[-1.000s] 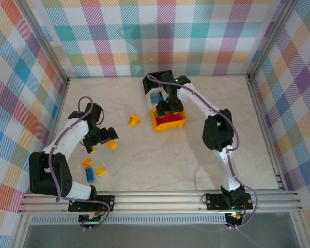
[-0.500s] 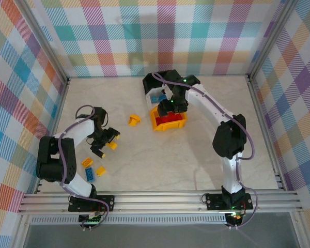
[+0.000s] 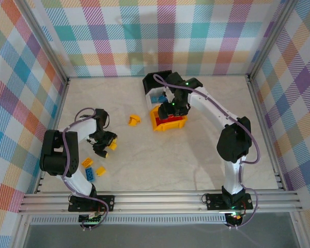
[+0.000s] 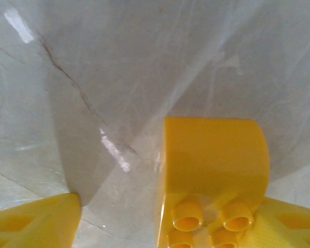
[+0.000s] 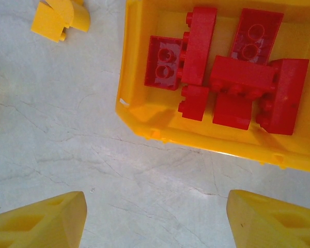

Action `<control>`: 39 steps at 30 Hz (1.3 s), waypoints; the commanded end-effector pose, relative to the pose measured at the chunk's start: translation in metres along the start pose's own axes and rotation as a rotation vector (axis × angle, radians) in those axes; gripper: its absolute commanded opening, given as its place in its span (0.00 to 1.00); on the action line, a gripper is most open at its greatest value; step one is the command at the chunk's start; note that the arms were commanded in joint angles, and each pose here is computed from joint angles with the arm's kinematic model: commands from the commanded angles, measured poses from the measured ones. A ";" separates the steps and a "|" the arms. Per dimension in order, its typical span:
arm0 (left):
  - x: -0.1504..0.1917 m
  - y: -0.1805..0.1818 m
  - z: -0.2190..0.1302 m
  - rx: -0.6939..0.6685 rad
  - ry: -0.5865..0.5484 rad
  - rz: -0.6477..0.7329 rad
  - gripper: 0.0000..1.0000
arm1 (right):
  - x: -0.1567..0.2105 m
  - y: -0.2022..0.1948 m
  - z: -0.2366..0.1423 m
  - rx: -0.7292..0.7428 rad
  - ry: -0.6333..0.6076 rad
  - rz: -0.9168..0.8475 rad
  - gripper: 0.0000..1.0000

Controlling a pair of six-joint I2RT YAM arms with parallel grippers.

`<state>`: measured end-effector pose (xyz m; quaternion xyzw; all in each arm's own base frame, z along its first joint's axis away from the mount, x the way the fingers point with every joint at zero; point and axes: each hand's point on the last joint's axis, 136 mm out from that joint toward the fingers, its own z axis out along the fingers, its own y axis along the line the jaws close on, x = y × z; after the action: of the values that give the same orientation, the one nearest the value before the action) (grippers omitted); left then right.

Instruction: Sort the legos into containers by color

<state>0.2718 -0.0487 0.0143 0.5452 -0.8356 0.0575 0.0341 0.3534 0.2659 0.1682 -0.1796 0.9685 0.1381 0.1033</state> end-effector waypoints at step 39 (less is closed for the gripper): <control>0.062 -0.278 -0.143 0.554 -0.123 0.737 0.35 | -0.006 -0.105 0.020 -0.001 -0.014 0.454 0.76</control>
<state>0.5086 -0.1746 0.1691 0.2439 -0.9169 0.2447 -0.1999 0.3773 0.1842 0.1319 0.0246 0.9870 0.1437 0.0675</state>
